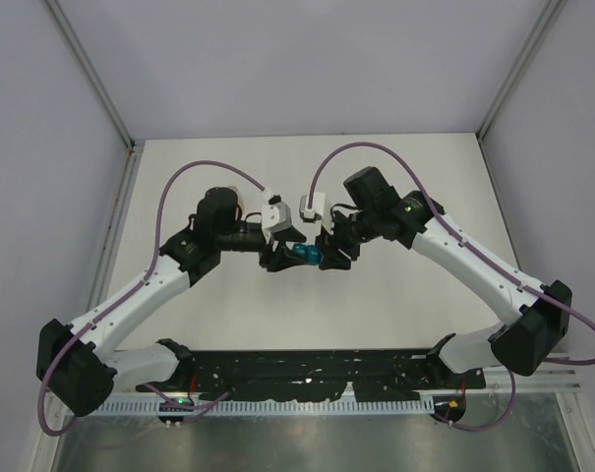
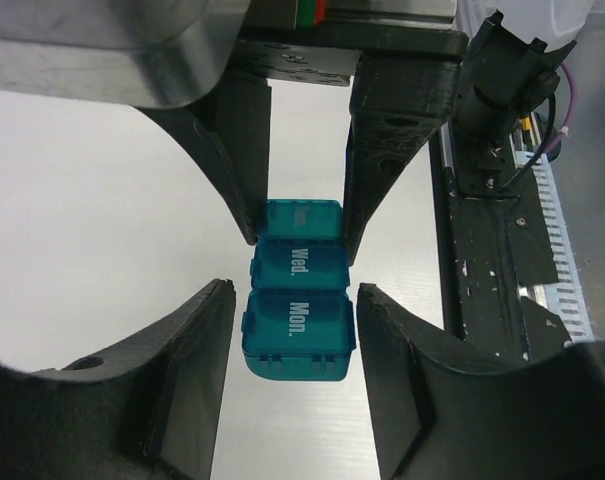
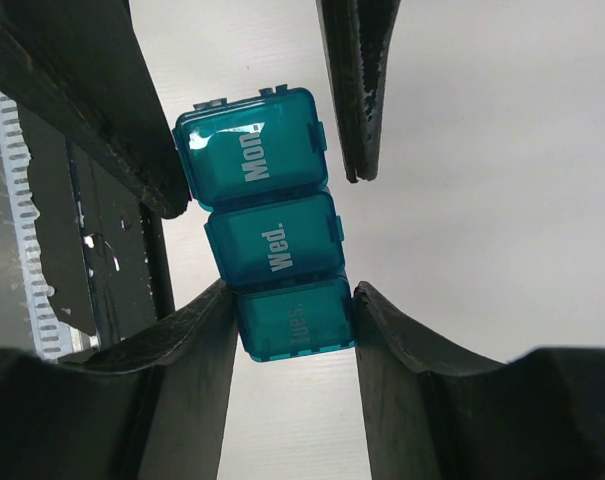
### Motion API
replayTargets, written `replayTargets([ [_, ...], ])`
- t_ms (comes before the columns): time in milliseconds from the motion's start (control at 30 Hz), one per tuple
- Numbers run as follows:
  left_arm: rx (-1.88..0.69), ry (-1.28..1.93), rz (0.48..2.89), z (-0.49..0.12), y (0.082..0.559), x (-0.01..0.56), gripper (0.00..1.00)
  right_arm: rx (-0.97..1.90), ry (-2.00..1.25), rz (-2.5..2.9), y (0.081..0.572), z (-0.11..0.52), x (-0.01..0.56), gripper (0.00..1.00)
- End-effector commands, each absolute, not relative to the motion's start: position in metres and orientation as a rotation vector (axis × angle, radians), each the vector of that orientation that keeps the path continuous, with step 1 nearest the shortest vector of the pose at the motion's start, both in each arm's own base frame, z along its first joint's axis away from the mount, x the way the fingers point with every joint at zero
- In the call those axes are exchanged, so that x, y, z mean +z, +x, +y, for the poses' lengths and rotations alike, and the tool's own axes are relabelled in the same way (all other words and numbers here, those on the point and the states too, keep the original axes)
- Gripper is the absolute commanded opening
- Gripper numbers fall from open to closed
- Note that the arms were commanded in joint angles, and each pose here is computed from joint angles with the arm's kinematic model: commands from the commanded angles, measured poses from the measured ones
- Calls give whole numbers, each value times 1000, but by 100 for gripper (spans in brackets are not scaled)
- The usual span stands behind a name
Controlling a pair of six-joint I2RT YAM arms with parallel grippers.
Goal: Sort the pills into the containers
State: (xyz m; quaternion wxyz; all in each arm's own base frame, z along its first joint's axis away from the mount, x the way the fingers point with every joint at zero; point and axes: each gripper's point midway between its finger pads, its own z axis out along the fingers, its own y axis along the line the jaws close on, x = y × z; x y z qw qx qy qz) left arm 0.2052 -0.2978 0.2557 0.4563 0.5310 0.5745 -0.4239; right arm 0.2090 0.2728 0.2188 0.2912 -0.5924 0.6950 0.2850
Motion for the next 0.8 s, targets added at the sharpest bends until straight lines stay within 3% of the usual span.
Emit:
replayTargets([
  [0,-999,1319,1323,-301,206,270,50,770,-1543,1805,210,279,237,16],
  [300,-966,1366,1320,-301,199,260,25,745,-1515,1832,217,279,236,14],
  [467,-932,1382,1277,-298,195,263,20,746,-1500,1864,219,279,231,13],
  [767,-850,1458,1214,-295,187,263,21,771,-1506,1919,219,283,217,13],
])
